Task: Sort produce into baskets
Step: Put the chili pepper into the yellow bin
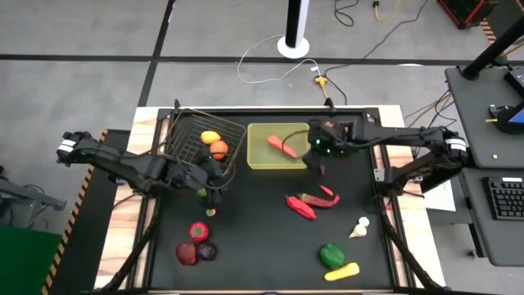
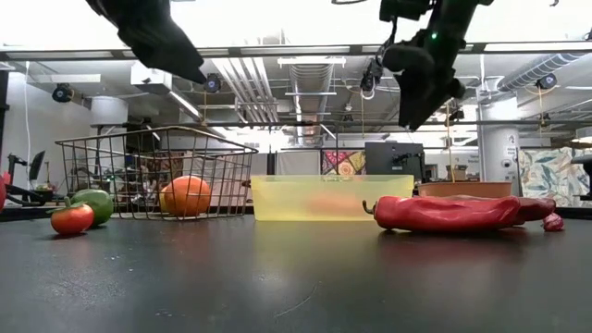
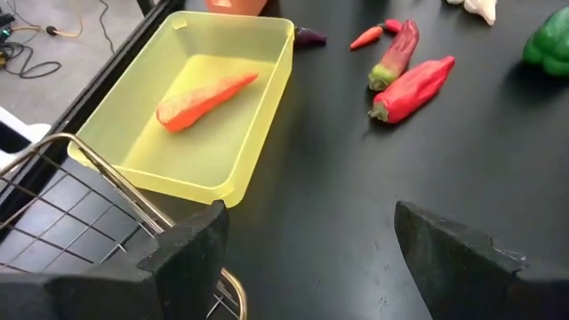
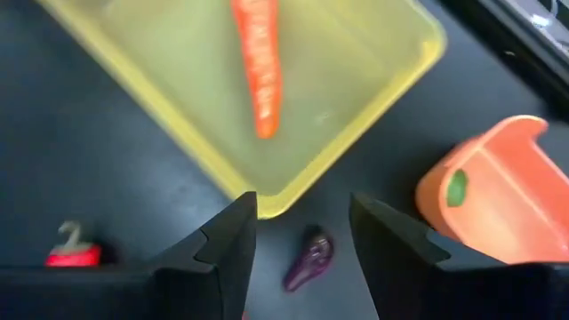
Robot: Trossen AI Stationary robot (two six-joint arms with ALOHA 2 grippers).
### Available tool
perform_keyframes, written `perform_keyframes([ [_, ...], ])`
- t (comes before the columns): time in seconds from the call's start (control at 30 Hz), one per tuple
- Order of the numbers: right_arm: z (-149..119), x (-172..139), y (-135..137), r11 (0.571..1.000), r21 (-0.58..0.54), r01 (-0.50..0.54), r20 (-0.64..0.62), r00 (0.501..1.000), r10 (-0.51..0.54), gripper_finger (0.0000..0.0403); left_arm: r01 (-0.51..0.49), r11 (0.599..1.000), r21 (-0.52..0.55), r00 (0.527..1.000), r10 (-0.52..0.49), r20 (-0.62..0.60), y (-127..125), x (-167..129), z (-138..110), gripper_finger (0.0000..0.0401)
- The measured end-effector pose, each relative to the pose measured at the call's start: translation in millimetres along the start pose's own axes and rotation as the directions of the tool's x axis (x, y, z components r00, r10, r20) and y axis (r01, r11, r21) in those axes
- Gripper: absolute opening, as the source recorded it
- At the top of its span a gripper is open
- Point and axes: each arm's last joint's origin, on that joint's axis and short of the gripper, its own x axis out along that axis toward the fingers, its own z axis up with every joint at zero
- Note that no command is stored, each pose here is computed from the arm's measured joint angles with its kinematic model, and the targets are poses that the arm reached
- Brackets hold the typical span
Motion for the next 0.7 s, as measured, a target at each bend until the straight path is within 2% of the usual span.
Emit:
perform_keyframes([
  [0.37,-28,-9,40,0.977,-0.154,-0.145,-0.071,0.988,0.136,0.0209,0.000,1.000,0.005,1.000,0.000,-0.011,-1,3,-1,0.0300],
  [0.53,-55,-8,58,0.911,-0.369,-0.186,-0.123,0.981,0.150,0.0226,0.000,1.000,0.005,1.000,0.000,-0.011,-1,3,-1,0.0300],
  [0.63,-73,-6,67,0.876,-0.438,-0.204,-0.154,0.977,0.151,0.0235,0.000,1.000,0.005,1.000,0.000,-0.011,-1,3,-1,0.0300],
  [0.7,-84,-4,72,0.869,-0.449,-0.209,-0.176,0.974,0.143,0.0241,0.001,1.000,0.005,1.000,0.000,-0.011,-1,3,-1,0.0300],
])
